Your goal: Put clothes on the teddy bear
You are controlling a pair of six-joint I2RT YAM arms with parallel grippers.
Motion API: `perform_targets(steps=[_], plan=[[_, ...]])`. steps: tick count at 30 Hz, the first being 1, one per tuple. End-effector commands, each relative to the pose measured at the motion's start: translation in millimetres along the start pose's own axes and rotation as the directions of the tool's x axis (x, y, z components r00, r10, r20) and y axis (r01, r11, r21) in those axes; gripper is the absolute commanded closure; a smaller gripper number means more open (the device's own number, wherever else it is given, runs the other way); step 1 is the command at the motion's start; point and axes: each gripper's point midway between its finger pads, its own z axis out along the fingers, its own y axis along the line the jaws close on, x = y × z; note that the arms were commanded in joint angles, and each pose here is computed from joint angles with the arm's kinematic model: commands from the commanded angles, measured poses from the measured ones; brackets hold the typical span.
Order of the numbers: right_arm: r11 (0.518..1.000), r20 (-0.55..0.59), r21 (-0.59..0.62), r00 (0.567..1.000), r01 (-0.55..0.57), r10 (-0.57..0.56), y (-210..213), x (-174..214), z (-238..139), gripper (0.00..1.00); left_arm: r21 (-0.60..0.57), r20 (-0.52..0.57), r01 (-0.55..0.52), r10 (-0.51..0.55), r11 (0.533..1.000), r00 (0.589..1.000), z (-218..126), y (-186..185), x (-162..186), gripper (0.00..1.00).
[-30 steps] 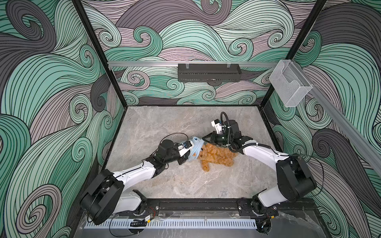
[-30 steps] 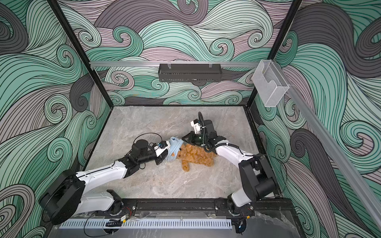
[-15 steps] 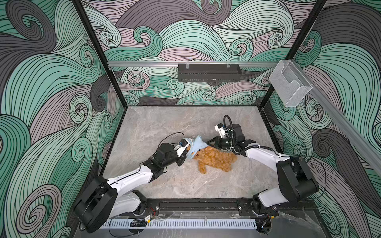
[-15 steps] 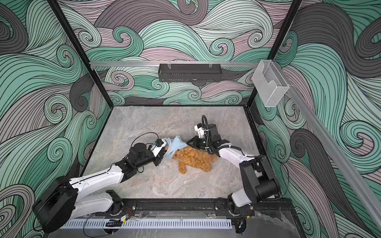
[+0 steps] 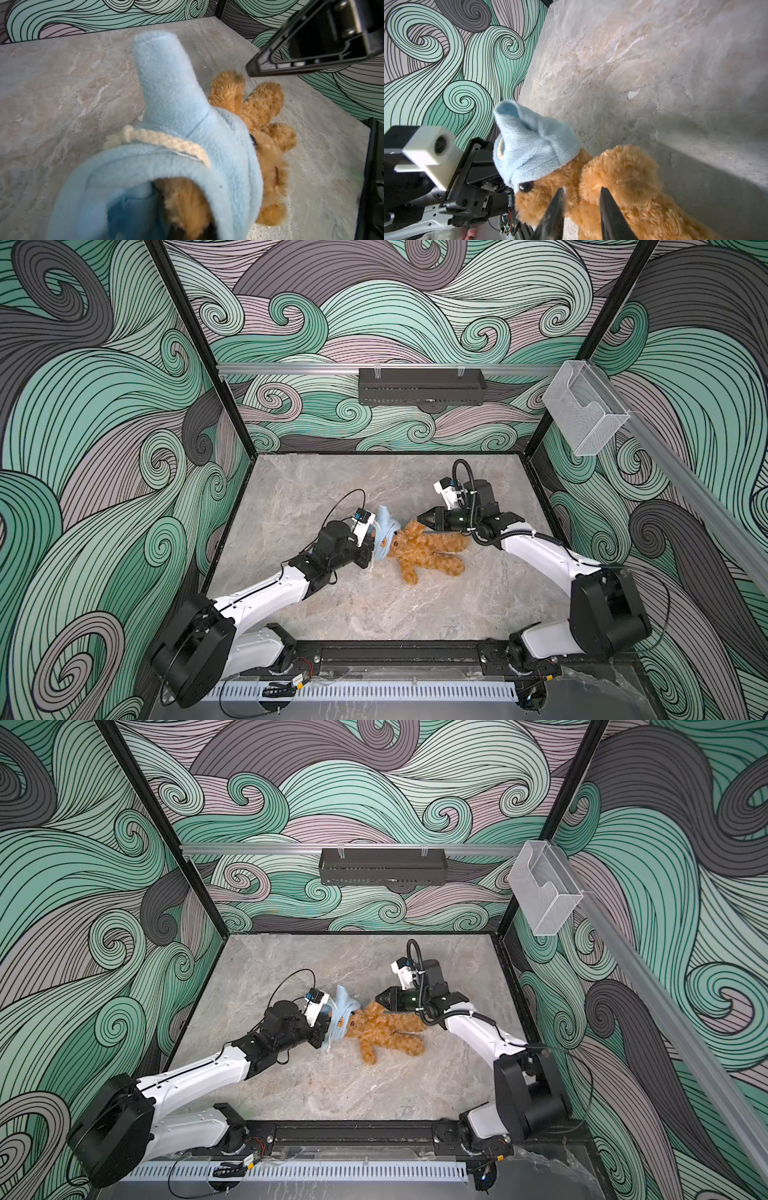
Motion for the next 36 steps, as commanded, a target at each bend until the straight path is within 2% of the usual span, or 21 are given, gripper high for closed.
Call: perform_targets(steps=[1, 5, 8, 14, 17, 20, 24, 33, 36], plan=[[0.985, 0.059, -0.011, 0.983, 0.175, -0.174, 30.1, 3.5, -11.9, 0.66, 0.019, 0.033, 0.075, -0.076, 0.997, 0.997, -6.6, -4.0, -14.2, 1.0], [0.95, 0.118, -0.076, 0.949, 0.302, -0.292, 62.7, 34.3, -3.7, 0.64, 0.016, 0.01, 0.146, -0.146, 0.989, 0.989, -6.1, -4.5, -17.7, 1.0], [0.933, 0.159, -0.121, 0.935, 0.338, -0.317, 76.6, 54.2, 2.8, 0.71, 0.018, -0.012, 0.223, -0.223, 0.975, 0.975, -5.1, -6.3, -20.3, 1.0], [0.921, 0.167, -0.091, 0.918, 0.378, -0.36, 78.7, 85.3, 23.4, 0.82, 0.045, -0.047, 0.344, -0.342, 0.938, 0.939, -3.1, -13.9, -26.1, 1.0], [0.929, 0.169, -0.077, 0.923, 0.362, -0.345, 73.6, 86.7, 32.5, 0.84, 0.045, -0.064, 0.353, -0.35, 0.934, 0.934, -2.3, -15.1, -26.0, 1.0], [0.932, 0.166, -0.068, 0.926, 0.355, -0.34, 70.1, 85.9, 40.4, 0.78, 0.05, -0.067, 0.355, -0.352, 0.933, 0.934, -2.1, -16.0, -25.7, 1.0], [0.935, 0.161, -0.054, 0.927, 0.35, -0.338, 66.0, 84.0, 48.6, 0.78, 0.054, -0.071, 0.356, -0.352, 0.933, 0.933, -1.6, -16.9, -25.3, 1.0], [0.936, 0.181, -0.105, 0.932, 0.336, -0.314, 75.6, 78.0, 58.9, 0.75, 0.055, -0.091, 0.359, -0.354, 0.932, 0.931, 1.6, -17.6, -20.4, 1.0], [0.938, 0.175, -0.102, 0.934, 0.331, -0.311, 74.5, 77.3, 63.0, 0.78, 0.059, -0.097, 0.361, -0.354, 0.931, 0.93, 2.7, -18.3, -20.1, 1.0]])
